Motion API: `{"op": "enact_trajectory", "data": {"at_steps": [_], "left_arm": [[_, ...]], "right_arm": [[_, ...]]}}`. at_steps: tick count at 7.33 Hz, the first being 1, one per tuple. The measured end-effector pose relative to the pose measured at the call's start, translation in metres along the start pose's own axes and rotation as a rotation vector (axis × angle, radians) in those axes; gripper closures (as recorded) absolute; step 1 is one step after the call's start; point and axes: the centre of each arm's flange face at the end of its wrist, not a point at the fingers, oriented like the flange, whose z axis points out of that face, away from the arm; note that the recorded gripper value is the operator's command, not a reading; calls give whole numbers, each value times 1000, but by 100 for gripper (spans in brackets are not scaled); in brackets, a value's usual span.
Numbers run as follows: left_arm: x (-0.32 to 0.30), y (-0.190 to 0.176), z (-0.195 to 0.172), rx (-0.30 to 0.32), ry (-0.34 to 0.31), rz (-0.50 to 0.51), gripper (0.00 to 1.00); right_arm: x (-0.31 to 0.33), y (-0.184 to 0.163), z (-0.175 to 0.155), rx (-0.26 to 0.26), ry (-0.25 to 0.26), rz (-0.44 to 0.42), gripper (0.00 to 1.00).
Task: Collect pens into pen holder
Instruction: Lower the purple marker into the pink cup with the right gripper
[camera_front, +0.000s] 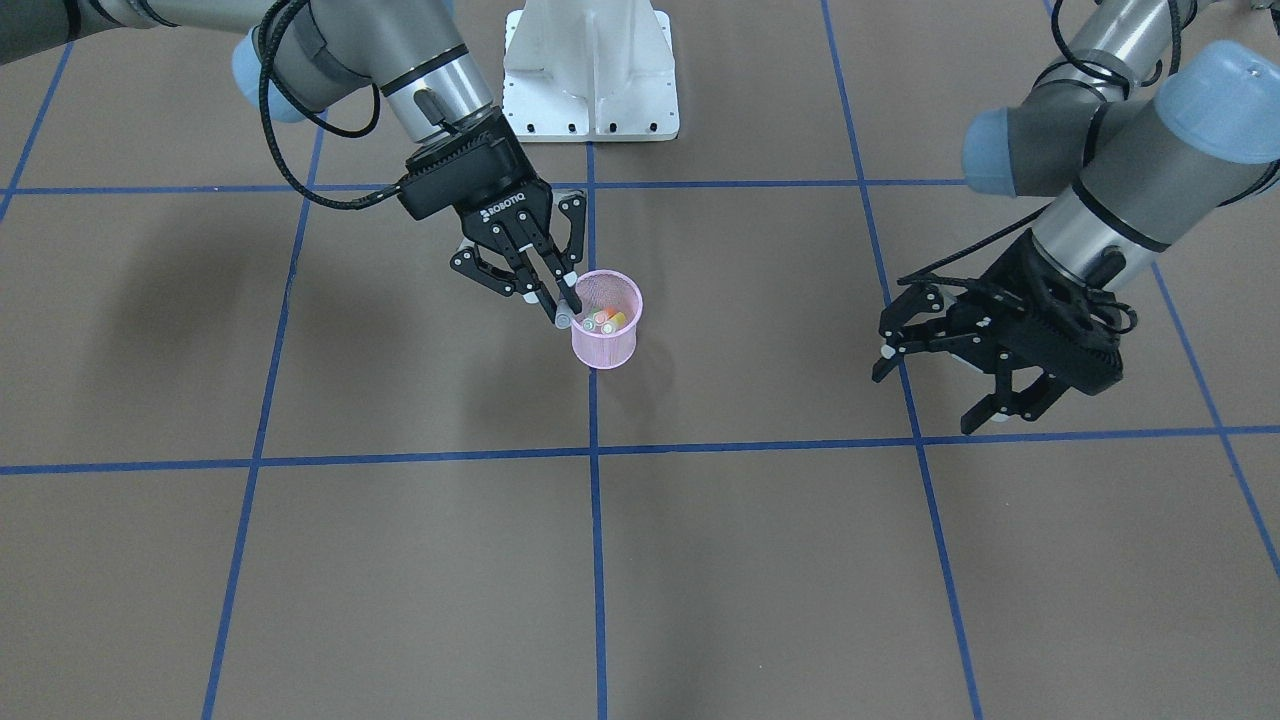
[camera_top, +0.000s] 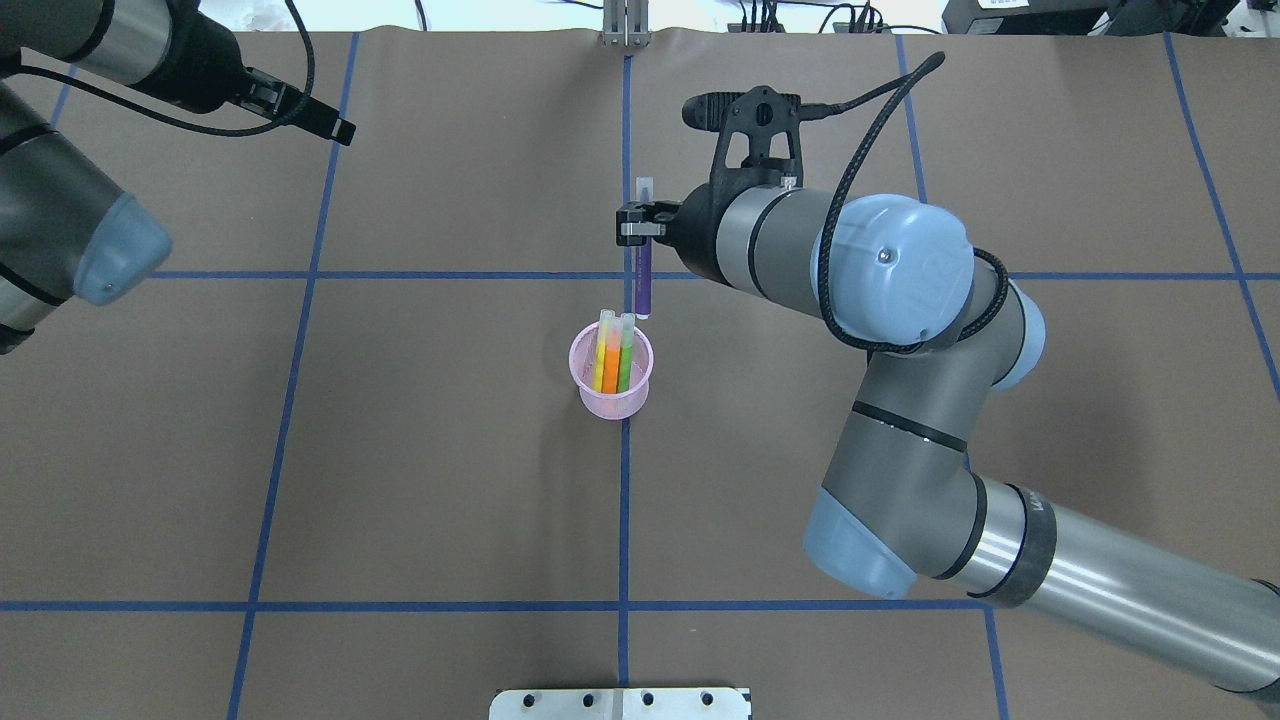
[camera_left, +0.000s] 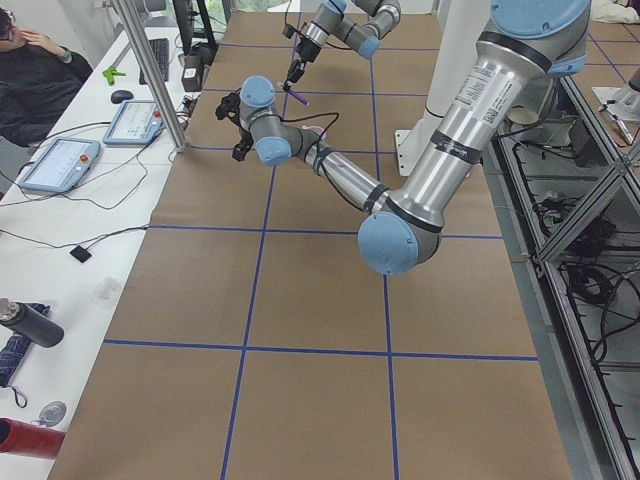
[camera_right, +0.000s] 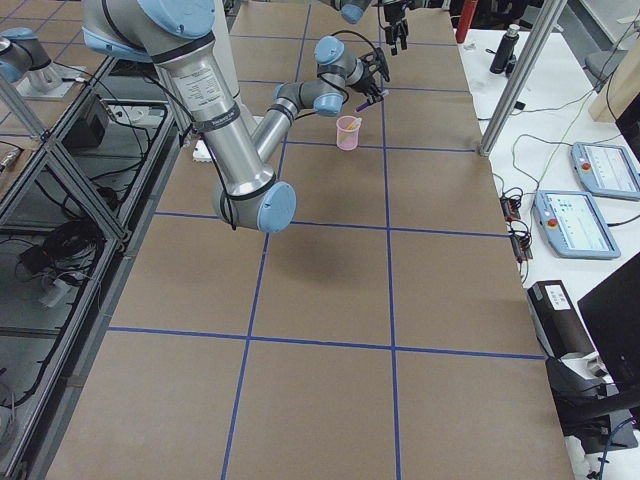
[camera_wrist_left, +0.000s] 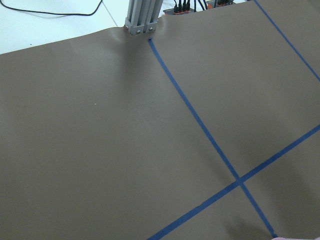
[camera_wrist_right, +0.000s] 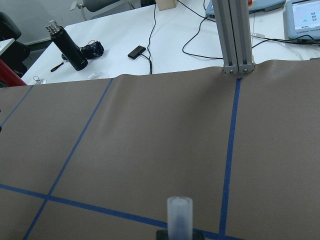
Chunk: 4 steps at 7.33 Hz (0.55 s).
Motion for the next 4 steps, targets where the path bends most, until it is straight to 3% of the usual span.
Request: {"op": "enact_trajectory", "data": {"at_steps": [4], "left_arm": [[-45, 16, -8, -12, -57, 10, 2]], "right_arm": [[-15, 25, 12, 30, 12, -92, 100]]}}
